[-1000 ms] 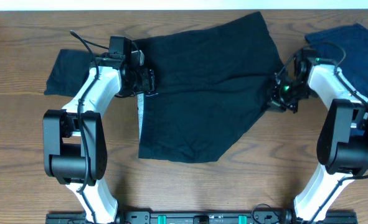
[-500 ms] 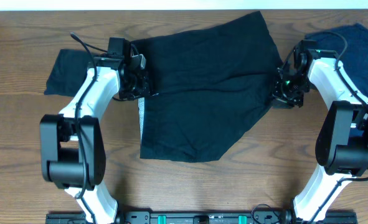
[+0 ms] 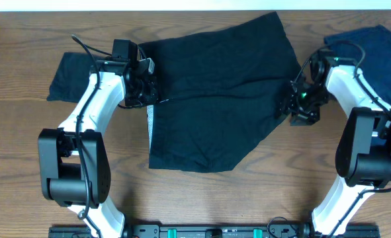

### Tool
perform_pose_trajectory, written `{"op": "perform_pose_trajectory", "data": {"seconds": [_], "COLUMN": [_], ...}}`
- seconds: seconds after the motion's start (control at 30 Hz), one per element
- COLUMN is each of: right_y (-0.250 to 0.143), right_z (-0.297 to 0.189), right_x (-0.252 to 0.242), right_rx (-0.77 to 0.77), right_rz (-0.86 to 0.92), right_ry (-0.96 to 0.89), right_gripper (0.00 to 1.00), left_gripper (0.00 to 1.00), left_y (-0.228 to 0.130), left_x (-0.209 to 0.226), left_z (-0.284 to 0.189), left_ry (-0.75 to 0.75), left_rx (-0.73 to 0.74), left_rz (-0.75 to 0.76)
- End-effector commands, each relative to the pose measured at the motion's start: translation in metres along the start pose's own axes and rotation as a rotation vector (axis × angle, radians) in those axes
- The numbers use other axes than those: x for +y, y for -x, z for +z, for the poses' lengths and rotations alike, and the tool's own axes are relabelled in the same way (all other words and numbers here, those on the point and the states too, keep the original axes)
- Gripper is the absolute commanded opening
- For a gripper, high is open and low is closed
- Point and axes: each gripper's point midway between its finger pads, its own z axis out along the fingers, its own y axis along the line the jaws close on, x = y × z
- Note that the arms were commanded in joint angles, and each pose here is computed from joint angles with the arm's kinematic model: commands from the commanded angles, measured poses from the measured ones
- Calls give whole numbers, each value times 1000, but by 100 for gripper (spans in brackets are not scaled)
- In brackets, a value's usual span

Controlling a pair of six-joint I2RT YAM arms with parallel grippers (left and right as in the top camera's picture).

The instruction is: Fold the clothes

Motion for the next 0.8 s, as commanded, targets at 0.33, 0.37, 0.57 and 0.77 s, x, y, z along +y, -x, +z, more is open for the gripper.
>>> {"op": "perform_pose_trajectory", "data": {"seconds": [0.33, 0.37, 0.57, 0.77], "right_y": [-1, 1, 6, 4], "right_z": [28, 25, -3, -52], "right_x": [0, 1, 9, 8], "right_rx": [-52, -59, -81, -72], "right_rz": [54, 51, 45, 51], "right_ry": [48, 50, 33, -86], "right_gripper": [6, 1, 1, 1], "left_gripper": [19, 18, 19, 15], "left_y": [-4, -4, -1, -1], "left_x": [1, 1, 9, 14], "left_z": [-3, -3, -5, -6], "left_ry": [6, 6, 33, 37], "left_rx": [6, 6, -4, -2], "left_rz": [4, 7, -3, -18]}}
